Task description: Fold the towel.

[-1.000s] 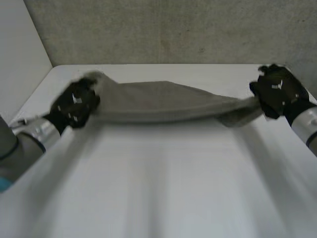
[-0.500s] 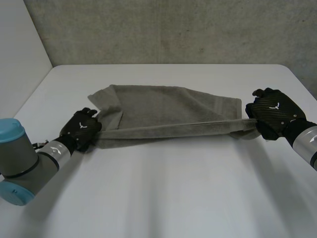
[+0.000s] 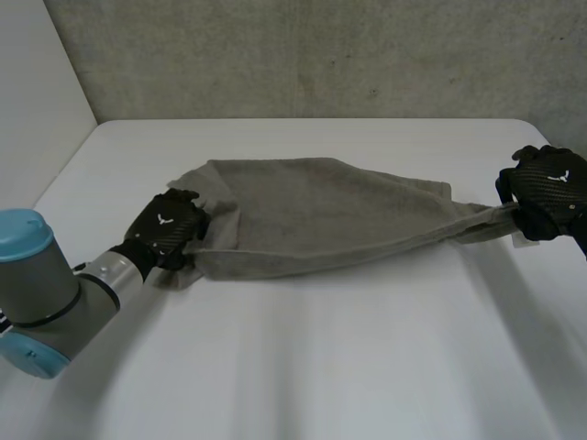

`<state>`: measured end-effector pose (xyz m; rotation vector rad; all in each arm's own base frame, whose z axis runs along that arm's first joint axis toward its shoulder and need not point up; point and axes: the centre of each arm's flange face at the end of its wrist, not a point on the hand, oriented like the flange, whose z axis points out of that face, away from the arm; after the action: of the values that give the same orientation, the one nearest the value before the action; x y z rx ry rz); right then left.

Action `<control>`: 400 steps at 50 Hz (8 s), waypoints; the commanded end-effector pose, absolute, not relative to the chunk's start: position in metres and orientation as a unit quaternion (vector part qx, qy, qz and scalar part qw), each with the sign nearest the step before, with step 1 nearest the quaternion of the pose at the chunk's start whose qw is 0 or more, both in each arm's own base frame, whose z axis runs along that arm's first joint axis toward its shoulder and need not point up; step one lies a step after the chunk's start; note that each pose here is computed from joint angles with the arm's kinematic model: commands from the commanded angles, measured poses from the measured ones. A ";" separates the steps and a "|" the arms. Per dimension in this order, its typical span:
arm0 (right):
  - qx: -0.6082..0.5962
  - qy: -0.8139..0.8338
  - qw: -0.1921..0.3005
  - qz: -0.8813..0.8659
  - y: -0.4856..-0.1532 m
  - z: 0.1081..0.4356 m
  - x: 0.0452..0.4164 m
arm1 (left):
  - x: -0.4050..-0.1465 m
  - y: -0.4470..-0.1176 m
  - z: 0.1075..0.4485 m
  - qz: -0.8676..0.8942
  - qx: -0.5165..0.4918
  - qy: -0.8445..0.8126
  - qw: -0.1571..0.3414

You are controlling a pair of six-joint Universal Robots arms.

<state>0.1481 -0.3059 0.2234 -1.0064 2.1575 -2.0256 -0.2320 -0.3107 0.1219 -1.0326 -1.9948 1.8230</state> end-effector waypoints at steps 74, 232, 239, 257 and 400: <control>-0.401 0.716 0.023 -0.571 -0.285 0.227 0.159 | -0.206 -0.238 0.209 0.496 -0.438 -0.737 0.134; -0.280 0.678 -0.027 -0.679 -0.315 0.247 0.124 | -0.183 -0.293 0.149 0.596 -0.438 -0.670 0.059; -0.276 0.682 -0.024 -0.676 -0.315 0.246 0.121 | -0.182 -0.294 0.155 0.602 -0.428 -0.671 0.061; -0.272 0.676 -0.021 -0.684 -0.312 0.254 0.123 | -0.186 -0.275 0.170 0.557 -0.397 -0.719 0.123; -0.416 0.657 -0.085 -0.622 -0.364 0.165 0.204 | -0.175 -0.389 0.147 0.543 -0.411 -0.731 0.024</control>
<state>0.2071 -0.3584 0.1651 -1.4513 2.1553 -2.0239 -0.1763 -0.3837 0.1441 -1.2903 -2.2694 1.6222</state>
